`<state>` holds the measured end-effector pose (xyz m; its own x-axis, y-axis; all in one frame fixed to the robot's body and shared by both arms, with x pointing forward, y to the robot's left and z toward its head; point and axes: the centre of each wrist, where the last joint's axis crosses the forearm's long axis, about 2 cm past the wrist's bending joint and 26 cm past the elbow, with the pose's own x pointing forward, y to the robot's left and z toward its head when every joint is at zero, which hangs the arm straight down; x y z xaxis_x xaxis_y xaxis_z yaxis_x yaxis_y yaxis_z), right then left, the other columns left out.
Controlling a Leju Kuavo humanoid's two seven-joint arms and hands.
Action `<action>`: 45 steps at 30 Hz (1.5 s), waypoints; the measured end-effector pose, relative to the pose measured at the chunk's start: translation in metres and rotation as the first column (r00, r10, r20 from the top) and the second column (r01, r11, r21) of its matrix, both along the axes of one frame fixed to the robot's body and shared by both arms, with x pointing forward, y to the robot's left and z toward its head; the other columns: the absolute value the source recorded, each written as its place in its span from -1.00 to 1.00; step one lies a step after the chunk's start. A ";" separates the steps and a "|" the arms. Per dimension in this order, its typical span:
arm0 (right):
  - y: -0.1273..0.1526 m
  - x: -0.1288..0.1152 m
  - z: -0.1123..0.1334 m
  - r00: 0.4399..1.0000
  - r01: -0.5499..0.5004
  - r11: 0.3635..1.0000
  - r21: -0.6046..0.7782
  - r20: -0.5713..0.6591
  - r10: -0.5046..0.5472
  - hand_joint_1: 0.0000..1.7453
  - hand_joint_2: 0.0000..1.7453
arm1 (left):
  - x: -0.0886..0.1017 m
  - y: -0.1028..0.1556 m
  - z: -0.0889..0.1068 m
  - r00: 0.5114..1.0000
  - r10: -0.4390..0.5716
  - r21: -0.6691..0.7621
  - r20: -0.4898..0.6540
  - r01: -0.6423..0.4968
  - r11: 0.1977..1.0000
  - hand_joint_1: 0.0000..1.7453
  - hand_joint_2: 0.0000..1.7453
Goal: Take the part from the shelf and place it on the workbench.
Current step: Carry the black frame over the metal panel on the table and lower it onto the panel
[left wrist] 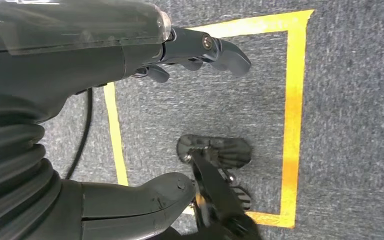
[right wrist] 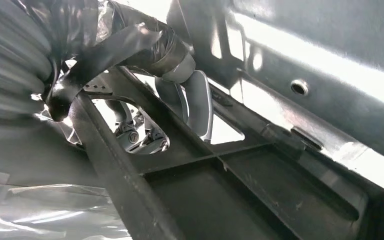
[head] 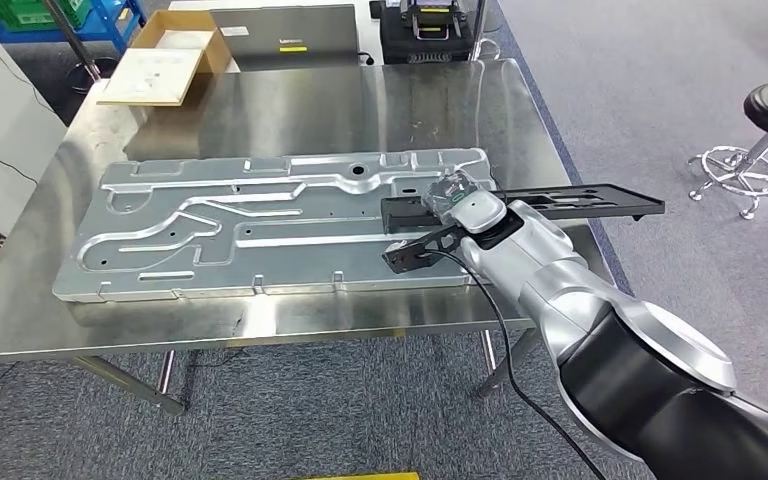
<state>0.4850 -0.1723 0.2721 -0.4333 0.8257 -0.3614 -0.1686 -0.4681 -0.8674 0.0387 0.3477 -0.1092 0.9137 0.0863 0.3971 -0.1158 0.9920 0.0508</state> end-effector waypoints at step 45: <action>-0.042 -0.051 0.071 0.701 -0.668 0.201 0.717 0.696 -0.152 -1.00 -1.00 | 0.042 -0.034 0.004 0.963 -0.160 -0.037 0.215 0.172 0.984 -1.00 -1.00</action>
